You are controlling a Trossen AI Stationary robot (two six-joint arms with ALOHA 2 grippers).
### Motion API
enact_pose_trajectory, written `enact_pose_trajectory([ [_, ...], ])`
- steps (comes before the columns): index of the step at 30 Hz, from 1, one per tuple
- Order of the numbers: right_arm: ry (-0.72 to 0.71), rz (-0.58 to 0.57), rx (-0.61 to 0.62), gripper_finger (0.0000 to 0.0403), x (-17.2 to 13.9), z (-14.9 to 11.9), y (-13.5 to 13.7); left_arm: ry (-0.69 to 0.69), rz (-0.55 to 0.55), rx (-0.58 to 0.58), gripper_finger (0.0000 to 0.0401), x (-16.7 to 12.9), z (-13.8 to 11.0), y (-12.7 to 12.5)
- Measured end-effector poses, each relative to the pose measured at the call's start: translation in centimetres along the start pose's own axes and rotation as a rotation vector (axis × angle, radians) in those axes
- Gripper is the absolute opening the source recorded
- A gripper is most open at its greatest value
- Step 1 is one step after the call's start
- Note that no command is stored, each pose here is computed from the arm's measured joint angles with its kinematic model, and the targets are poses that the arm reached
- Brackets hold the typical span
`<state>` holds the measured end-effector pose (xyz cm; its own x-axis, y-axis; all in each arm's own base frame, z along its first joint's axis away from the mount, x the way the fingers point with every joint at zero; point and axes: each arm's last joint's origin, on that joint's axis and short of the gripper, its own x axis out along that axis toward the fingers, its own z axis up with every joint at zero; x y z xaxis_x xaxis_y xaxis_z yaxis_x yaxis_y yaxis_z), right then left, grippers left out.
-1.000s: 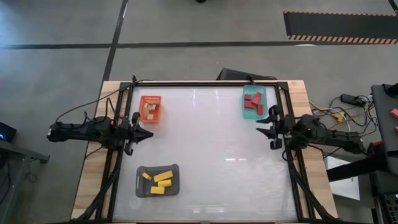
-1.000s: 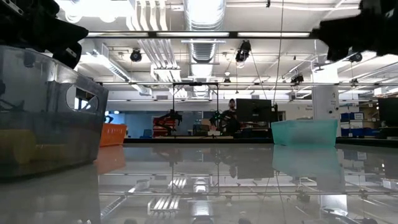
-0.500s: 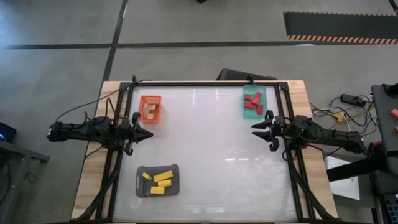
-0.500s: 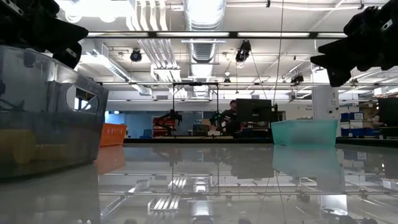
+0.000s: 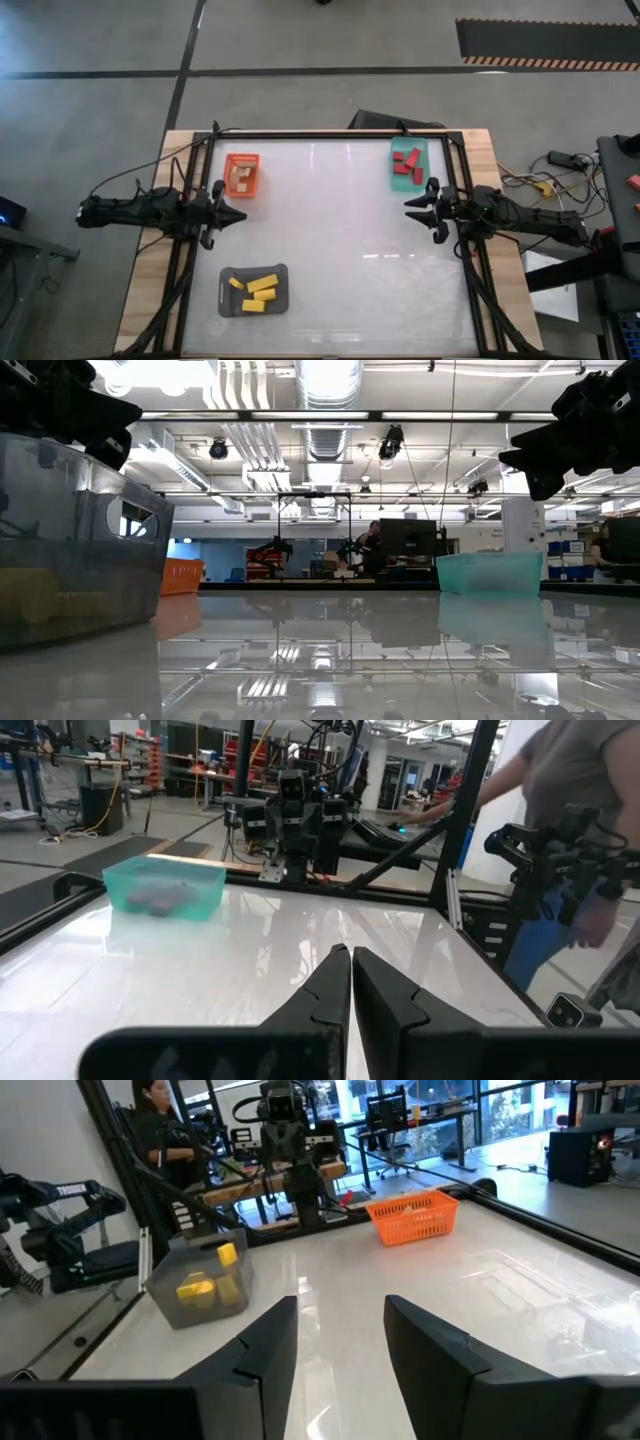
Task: Sort & place blocks by color
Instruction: Return to Home Position
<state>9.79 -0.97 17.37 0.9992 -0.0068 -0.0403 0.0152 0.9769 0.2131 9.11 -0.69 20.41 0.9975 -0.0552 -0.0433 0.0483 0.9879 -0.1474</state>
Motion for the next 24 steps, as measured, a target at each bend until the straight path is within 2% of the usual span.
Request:
enact_pose_trajectory([
  [14,0.001,0.000,0.000,0.0132,0.01,-0.02,0.00,0.001,0.000,0.000,0.0000,0.01,-0.01,0.00],
  [24,0.001,0.000,0.000,0.0141,0.00,-0.01,0.00,0.001,0.000,0.000,0.0000,0.02,-0.01,0.00],
])
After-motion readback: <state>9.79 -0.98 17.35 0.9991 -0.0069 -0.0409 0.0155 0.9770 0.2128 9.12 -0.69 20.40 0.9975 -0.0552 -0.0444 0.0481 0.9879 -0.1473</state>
